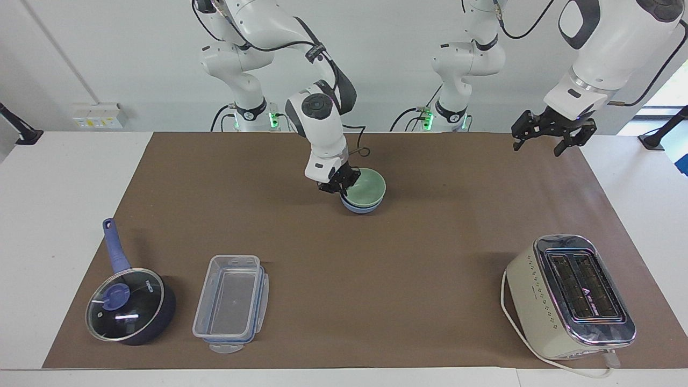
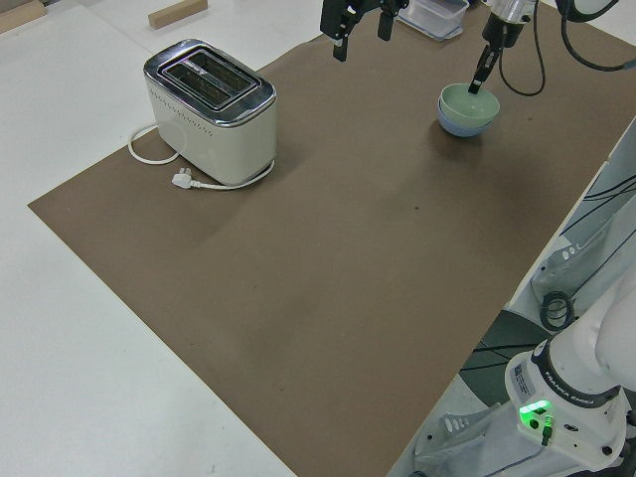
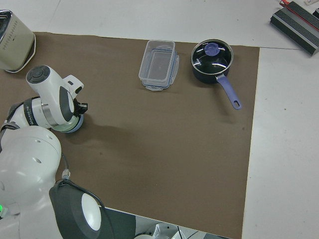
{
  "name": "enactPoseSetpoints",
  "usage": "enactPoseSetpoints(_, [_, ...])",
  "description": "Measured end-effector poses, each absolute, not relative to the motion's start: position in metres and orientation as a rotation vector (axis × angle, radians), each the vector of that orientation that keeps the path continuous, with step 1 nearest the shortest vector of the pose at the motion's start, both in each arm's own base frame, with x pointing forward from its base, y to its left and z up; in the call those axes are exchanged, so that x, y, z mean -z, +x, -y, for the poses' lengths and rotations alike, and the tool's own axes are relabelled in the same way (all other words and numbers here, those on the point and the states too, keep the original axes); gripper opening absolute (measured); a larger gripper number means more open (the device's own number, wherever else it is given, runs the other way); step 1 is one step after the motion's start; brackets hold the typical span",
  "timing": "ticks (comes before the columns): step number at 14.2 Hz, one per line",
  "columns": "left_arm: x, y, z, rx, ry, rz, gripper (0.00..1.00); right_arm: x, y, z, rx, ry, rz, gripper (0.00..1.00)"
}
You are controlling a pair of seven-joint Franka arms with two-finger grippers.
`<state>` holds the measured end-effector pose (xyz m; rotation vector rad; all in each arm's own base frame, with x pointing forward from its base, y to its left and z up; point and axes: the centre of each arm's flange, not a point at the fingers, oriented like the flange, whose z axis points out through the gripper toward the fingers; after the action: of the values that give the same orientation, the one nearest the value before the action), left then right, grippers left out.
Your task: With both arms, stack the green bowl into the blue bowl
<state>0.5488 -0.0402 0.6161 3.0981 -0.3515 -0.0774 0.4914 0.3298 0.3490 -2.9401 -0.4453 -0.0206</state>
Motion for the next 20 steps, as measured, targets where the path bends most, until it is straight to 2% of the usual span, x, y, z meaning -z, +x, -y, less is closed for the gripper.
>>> enactPoseSetpoints(2, [-0.616,0.549,0.040,0.077,3.098,0.352,1.00,-0.348,0.493,-0.327,0.020,-2.942,0.443,0.17])
enactPoseSetpoints(5, [-0.616,0.549,0.040,0.077,3.098,0.352,1.00,-0.351,0.496,-0.325,0.032,-2.942,0.437,0.20])
enactPoseSetpoints(6, [-0.616,0.549,0.040,0.077,3.098,0.352,1.00,-0.355,0.499,-0.323,0.041,-2.940,0.432,0.25])
enactPoseSetpoints(9, [-0.616,0.549,0.040,0.077,3.098,0.352,1.00,-0.375,0.512,-0.311,0.091,-2.935,0.394,0.56])
enactPoseSetpoints(12, [-0.616,0.549,0.040,0.077,3.098,0.352,1.00,-0.414,0.528,-0.281,0.132,-2.960,0.348,0.91])
enactPoseSetpoints(13, [-0.616,0.549,0.040,0.077,3.098,0.352,1.00,-0.429,0.534,-0.266,0.150,-2.984,0.337,0.99])
enactPoseSetpoints(17, [-0.616,0.549,0.040,0.077,3.098,0.352,1.00,-0.492,0.559,-0.189,0.170,-3.042,0.176,1.00])
enactPoseSetpoints(20, [-0.616,0.549,0.040,0.077,3.098,0.352,1.00,-0.533,0.562,-0.154,0.172,-3.055,0.091,1.00])
